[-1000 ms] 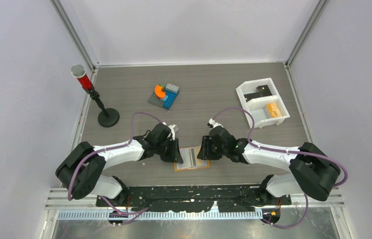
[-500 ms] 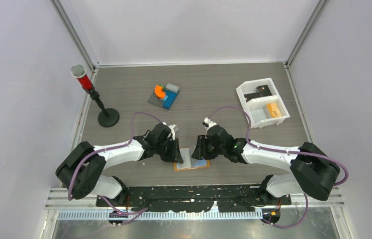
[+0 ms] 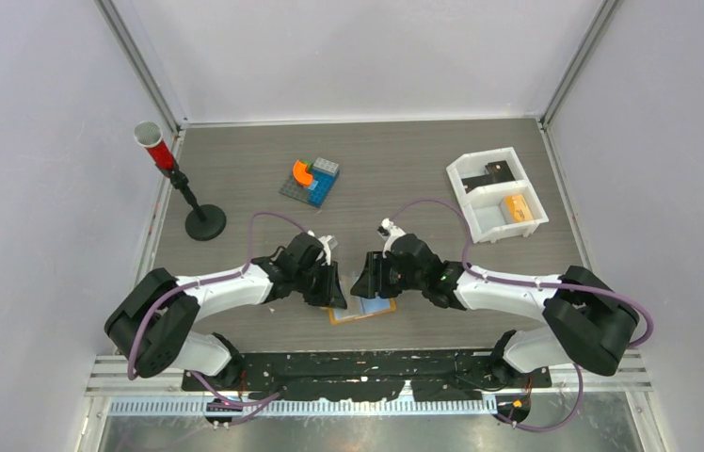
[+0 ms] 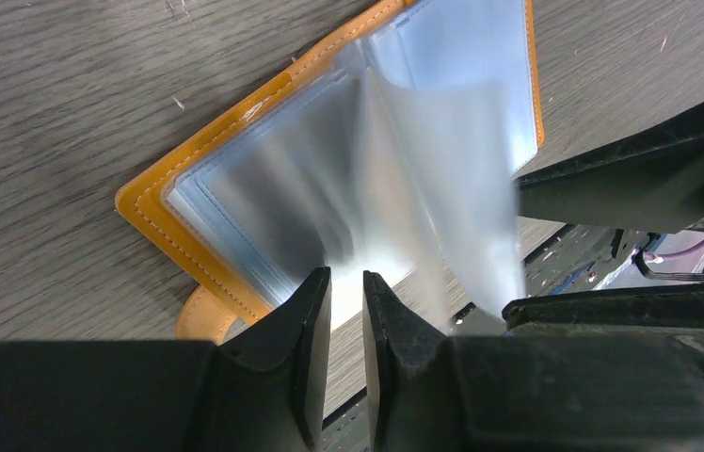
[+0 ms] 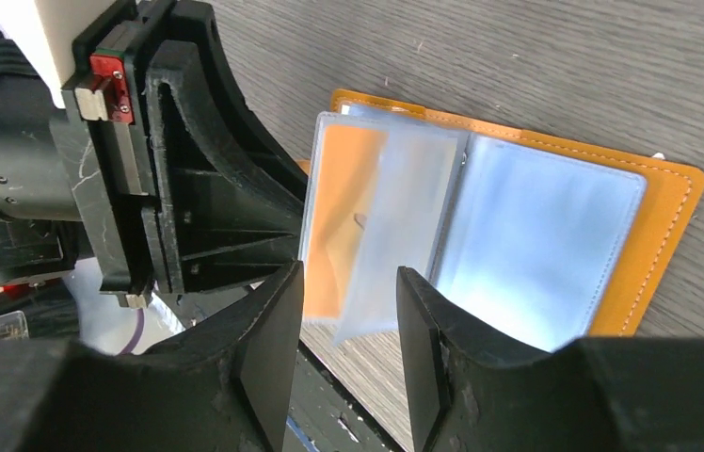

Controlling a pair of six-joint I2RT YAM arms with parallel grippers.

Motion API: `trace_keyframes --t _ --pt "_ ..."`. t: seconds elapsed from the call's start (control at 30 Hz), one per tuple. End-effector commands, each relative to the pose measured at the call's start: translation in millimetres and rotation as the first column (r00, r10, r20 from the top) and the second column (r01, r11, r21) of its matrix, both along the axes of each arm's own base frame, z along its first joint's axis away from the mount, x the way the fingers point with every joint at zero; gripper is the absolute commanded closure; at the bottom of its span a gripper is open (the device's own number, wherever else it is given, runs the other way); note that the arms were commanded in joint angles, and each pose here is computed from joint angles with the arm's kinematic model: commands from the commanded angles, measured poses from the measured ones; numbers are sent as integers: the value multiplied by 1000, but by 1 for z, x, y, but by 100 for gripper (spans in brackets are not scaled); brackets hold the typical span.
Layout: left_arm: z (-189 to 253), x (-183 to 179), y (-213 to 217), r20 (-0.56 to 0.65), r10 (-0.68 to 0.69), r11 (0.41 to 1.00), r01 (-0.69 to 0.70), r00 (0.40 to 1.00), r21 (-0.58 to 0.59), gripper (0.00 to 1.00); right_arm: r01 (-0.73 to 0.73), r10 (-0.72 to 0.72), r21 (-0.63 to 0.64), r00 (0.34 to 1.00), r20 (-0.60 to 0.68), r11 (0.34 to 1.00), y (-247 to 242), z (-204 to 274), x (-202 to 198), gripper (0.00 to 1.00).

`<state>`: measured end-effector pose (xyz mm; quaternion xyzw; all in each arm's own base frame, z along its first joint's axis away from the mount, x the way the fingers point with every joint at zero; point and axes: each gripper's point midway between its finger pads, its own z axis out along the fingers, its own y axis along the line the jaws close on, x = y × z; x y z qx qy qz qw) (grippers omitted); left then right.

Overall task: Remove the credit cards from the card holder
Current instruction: Remove the credit card from the card holder.

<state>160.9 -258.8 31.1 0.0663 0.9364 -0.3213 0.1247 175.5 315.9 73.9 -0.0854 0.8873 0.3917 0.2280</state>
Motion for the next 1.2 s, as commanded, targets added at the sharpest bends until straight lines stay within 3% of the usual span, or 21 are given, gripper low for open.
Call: trace_keyframes --t 0.0,0.23,0.57,0.9,1.17 --pt "7 3 -2 29 4 1000 -3 1000 -15 79 -6 5 71 1000 19 997 11 9 1 54" --pt "7 4 -1 31 6 1000 -5 999 -12 79 35 -35 21 999 1 999 4 -5 5 64" --pt "7 4 -1 30 6 1000 -6 1000 -10 79 27 -28 77 1000 2 997 14 10 4 47" --pt "8 4 -1 33 5 1000 -5 999 -11 79 9 -8 44 1000 -11 999 29 7 -1 42" --pt "8 4 1 37 7 1000 -7 999 -2 79 45 -46 -34 999 -16 998 18 -8 1 59"
